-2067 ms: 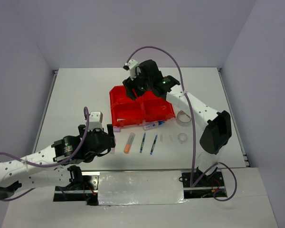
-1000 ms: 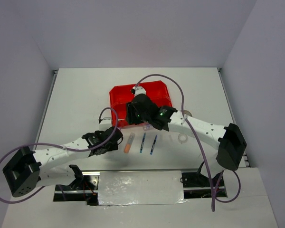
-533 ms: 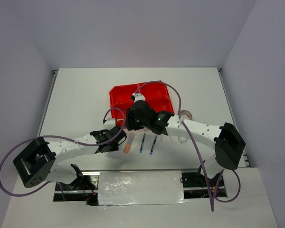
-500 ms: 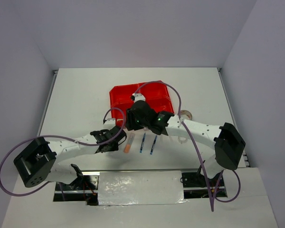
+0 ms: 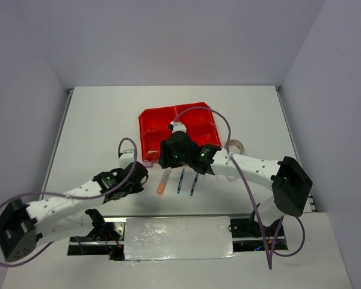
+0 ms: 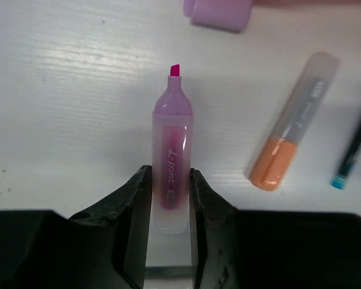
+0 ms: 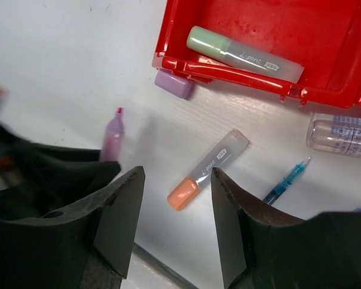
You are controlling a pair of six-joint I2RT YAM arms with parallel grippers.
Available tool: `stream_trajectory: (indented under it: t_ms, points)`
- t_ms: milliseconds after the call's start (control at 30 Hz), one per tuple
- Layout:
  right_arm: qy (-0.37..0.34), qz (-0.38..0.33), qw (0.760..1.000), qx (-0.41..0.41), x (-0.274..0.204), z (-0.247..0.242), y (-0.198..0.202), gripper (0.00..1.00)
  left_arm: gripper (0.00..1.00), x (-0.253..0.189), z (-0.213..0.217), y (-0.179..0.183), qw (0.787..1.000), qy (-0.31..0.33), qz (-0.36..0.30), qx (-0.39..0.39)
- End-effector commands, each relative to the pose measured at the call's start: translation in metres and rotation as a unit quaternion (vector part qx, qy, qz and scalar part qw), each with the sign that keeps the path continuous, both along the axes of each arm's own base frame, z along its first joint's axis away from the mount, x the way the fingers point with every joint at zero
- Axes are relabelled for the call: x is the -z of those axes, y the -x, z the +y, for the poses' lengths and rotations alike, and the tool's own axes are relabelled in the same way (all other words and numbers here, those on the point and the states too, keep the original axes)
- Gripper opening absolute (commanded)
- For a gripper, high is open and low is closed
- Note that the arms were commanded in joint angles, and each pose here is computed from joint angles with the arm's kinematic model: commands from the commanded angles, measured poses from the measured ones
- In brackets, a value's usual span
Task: Sort the stationery into containers
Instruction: Move the storage box to the center of the board.
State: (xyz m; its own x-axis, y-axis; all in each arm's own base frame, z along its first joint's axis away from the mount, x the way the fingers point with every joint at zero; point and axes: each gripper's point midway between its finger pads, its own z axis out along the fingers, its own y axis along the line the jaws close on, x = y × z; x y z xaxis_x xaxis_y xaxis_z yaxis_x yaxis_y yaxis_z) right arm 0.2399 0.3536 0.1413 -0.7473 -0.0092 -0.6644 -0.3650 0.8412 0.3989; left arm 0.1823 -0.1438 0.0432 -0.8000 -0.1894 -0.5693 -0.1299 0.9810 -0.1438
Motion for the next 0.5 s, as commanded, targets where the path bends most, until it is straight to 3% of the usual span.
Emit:
stream_trajectory:
  t_ms: [0, 200, 467]
  points:
    - [-0.022, -0.002, 1.0, 0.018, -0.003, 0.018, -0.004, 0.58, 0.0, -0.046, 0.016, 0.001, 0.998, 0.03, -0.052, -0.036]
    - [0.002, 0.03, 0.997, 0.074, 0.025, 0.041, -0.02, 0.57, 0.0, -0.133, 0.031, 0.01, 0.991, 0.069, -0.115, -0.009]
    - [0.003, 0.049, 0.989, 0.137, 0.056, 0.055, -0.044, 0.45, 0.0, -0.197, 0.032, 0.021, 0.979, 0.096, -0.168, 0.07]
